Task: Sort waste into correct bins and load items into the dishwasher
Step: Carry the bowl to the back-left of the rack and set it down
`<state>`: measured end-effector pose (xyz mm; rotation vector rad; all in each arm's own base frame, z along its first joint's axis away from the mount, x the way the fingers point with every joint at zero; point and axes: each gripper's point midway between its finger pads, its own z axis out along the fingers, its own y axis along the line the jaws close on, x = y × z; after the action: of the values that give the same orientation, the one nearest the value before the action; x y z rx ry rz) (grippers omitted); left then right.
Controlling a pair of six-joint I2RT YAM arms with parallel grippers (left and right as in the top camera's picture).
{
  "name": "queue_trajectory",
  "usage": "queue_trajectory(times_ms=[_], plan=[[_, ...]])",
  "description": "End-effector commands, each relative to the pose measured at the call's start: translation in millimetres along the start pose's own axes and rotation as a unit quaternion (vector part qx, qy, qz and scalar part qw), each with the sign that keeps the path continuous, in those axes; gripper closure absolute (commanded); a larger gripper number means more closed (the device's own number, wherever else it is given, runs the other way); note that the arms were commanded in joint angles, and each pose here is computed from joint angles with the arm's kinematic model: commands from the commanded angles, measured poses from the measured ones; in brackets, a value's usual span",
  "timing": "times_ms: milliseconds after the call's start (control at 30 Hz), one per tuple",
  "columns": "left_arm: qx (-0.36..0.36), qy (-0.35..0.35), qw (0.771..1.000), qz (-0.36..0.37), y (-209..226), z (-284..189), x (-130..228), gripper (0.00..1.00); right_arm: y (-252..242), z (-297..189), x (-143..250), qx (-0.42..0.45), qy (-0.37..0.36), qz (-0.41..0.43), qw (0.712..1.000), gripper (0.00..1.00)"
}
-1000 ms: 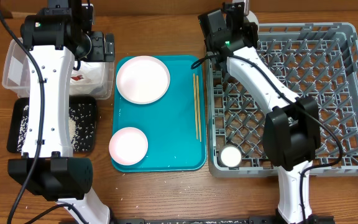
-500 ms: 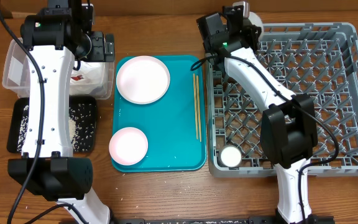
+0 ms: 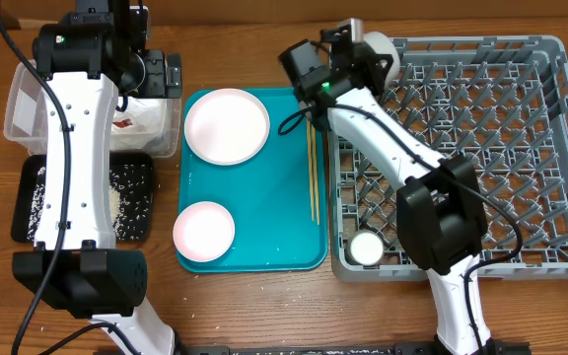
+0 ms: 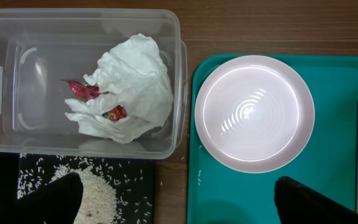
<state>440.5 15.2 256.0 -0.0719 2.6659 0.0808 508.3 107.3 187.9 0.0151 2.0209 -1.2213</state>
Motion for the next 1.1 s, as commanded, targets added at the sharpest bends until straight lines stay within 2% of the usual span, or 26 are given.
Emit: queue_trajectory(times_ms=[0, 433, 833, 867, 933, 1067], plan=[[-0.007, -0.017, 1.000, -0.005, 4, -10, -6, 0.00, 2, 3, 0, -0.010, 0.005, 0.021, 1.000, 0.96], [-0.007, -0.018, 1.000, -0.005, 4, -10, -6, 0.00, -19, 12, 3, 0.041, 0.007, 0.020, 0.999, 0.96], [-0.007, -0.018, 1.000, -0.005, 4, -10, -6, 0.00, 0, 12, 9, -0.014, 0.022, 0.015, 1.000, 0.96], [-0.006, -0.018, 1.000, -0.005, 4, -10, -6, 0.00, 3, 7, 9, -0.017, 0.019, 0.009, 1.000, 0.94], [-0.006, -0.018, 1.000, -0.005, 4, -10, -6, 0.00, 5, 0, 10, -0.021, 0.017, -0.004, 1.000, 0.85], [-0.006, -0.017, 1.000, -0.005, 4, -10, -6, 0.00, 11, -14, 13, -0.028, 0.013, -0.032, 0.999, 0.62]])
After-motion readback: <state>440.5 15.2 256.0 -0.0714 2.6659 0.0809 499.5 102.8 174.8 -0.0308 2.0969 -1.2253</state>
